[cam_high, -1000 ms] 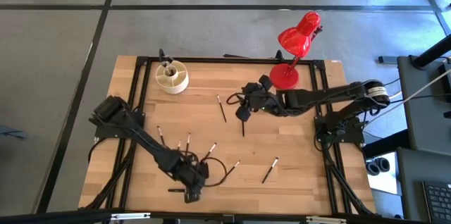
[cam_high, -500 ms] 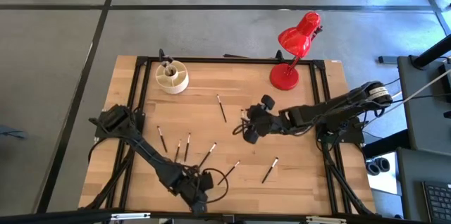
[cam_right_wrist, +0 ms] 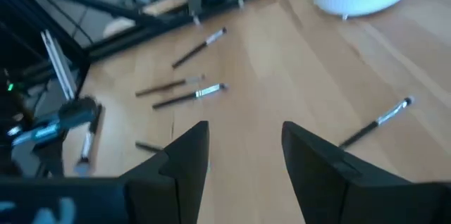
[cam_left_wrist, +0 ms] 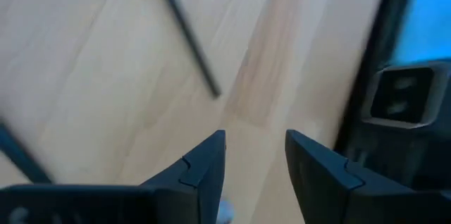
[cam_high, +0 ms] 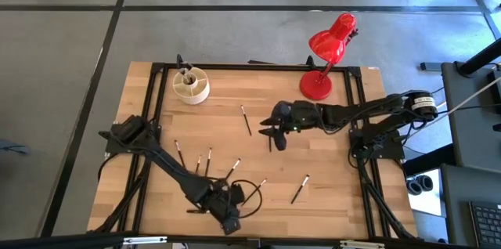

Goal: Put items in baskets/containers
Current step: Put the black powder brush into the white organizer

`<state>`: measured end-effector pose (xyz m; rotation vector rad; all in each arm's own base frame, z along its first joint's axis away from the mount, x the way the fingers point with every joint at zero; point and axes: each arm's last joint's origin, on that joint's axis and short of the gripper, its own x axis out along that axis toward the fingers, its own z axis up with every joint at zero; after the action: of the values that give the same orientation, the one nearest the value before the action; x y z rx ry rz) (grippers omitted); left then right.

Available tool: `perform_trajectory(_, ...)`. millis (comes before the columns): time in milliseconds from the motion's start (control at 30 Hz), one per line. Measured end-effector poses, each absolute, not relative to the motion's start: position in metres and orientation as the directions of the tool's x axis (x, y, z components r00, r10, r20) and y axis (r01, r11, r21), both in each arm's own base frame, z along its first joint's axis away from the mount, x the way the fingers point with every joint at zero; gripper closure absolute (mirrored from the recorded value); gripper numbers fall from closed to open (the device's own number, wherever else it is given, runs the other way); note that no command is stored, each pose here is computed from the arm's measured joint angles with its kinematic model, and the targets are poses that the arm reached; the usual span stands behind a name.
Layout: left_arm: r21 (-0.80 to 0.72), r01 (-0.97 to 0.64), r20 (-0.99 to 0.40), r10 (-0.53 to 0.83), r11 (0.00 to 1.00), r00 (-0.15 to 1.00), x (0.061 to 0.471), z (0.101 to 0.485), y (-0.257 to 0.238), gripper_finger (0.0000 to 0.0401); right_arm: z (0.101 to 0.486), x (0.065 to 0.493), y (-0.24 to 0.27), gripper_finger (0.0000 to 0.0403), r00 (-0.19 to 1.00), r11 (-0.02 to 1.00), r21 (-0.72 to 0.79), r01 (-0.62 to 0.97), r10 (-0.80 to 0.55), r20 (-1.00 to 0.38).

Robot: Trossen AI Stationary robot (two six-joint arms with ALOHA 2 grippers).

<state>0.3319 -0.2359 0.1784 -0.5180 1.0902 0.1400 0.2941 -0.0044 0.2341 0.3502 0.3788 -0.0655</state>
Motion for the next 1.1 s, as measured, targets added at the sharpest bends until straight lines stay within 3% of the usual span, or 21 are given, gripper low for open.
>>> perform_trajectory(233, -0.37, -0.382, -0.907, -0.238, 0.847, 0.348, 0.324, 0.163, -0.249, 0.0258, 0.232, 0.293, -0.015, 0.0224, 0.919, 0.944, 0.293, 0.154, -0.028, -0.394)
perform_trajectory(500, -0.261, -0.394, -0.951, -0.165, 0.881, 0.261, 0.308, 0.159, -0.251, 0.0258, 0.232, 0.293, -0.022, 0.0224, 0.919, 0.952, 0.26, 0.164, -0.051, -0.392)
perform_trajectory(767, -0.19, -0.35, -0.952, -0.085, 0.917, 0.293, 0.306, 0.158, -0.25, 0.026, 0.232, 0.293, -0.022, 0.0224, 0.92, 0.955, 0.251, 0.159, -0.051, -0.39)
perform_trajectory(900, -0.143, -0.311, -0.95, -0.043, 0.94, 0.309, 0.305, 0.156, -0.248, 0.028, 0.232, 0.293, -0.022, 0.0224, 0.919, 0.958, 0.24, 0.155, -0.051, -0.391)
perform_trajectory(1100, -0.141, -0.29, -0.972, -0.077, 0.947, 0.223, 0.297, 0.145, -0.244, 0.0323, 0.228, 0.291, -0.022, 0.0224, 0.9, 0.959, 0.23, 0.163, -0.049, -0.433)
